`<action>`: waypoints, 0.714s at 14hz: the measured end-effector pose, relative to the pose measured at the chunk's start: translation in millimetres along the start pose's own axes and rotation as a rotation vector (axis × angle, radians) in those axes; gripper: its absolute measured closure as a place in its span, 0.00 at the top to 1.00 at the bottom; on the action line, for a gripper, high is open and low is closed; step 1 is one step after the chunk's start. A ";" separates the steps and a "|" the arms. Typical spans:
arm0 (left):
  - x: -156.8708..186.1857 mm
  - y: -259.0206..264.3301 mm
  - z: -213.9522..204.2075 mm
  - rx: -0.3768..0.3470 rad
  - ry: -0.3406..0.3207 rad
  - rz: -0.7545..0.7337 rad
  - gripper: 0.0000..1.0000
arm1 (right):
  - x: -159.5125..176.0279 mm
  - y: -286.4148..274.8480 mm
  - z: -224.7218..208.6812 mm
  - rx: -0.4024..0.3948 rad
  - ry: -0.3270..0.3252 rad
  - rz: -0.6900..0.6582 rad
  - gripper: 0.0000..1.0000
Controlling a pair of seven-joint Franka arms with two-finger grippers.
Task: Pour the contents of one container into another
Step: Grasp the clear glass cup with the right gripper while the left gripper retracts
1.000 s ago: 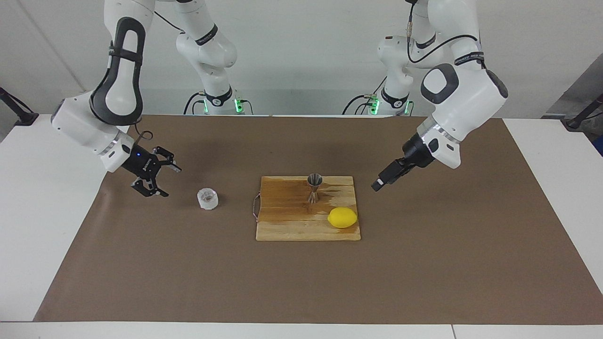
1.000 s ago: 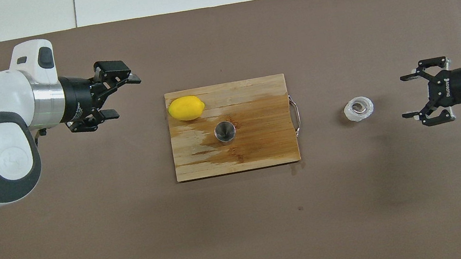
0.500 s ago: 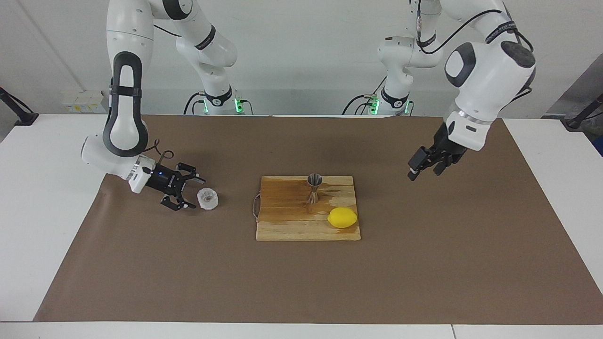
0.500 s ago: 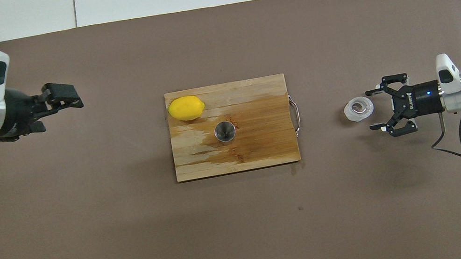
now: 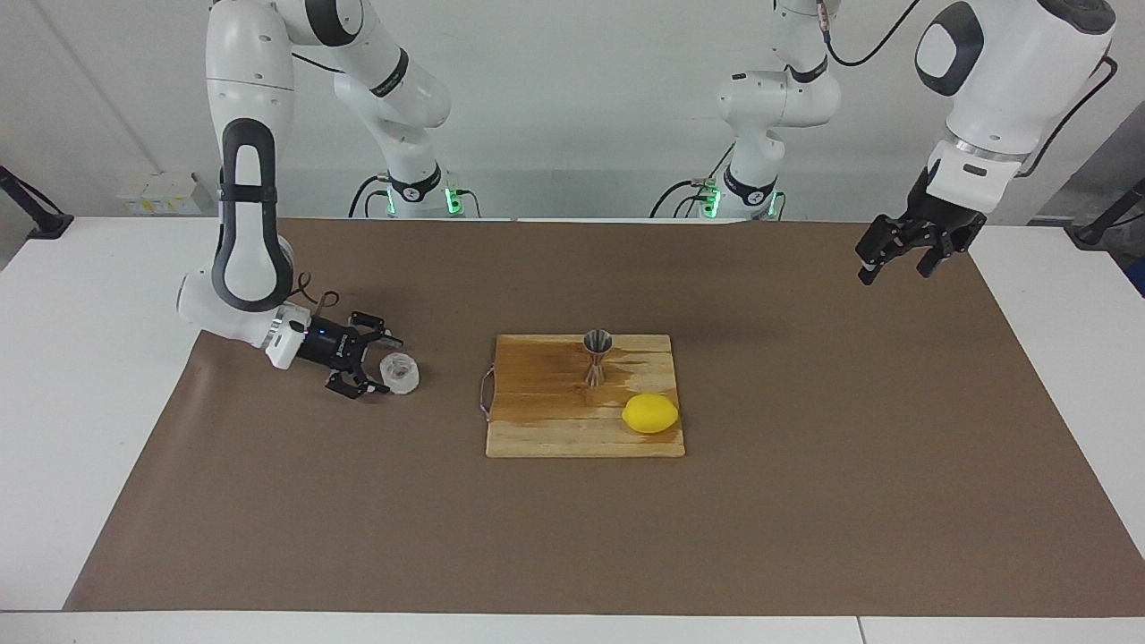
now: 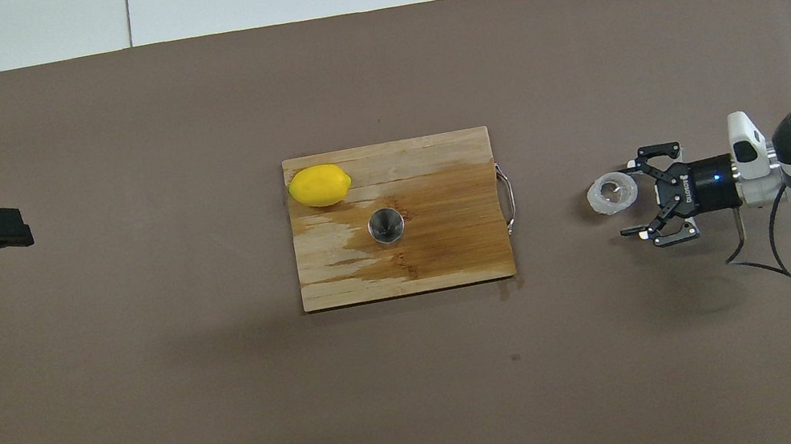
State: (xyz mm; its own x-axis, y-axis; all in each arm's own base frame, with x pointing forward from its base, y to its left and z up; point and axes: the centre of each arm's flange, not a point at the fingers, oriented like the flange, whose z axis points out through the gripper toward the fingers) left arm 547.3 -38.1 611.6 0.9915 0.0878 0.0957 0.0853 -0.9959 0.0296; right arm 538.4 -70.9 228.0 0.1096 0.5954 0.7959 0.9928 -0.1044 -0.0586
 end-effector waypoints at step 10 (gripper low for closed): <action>-7.1 -6.8 -22.3 0.022 -0.071 0.050 1.00 | 16.7 5.6 15.8 0.007 -0.009 -0.063 0.54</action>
State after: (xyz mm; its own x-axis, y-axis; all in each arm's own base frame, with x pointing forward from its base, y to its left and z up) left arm 537.5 -31.5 632.9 0.9990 0.0374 0.0260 0.0373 -0.9993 0.0045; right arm 546.6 -48.9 231.5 0.0474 0.6078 0.7927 0.9980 -0.0613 -0.0127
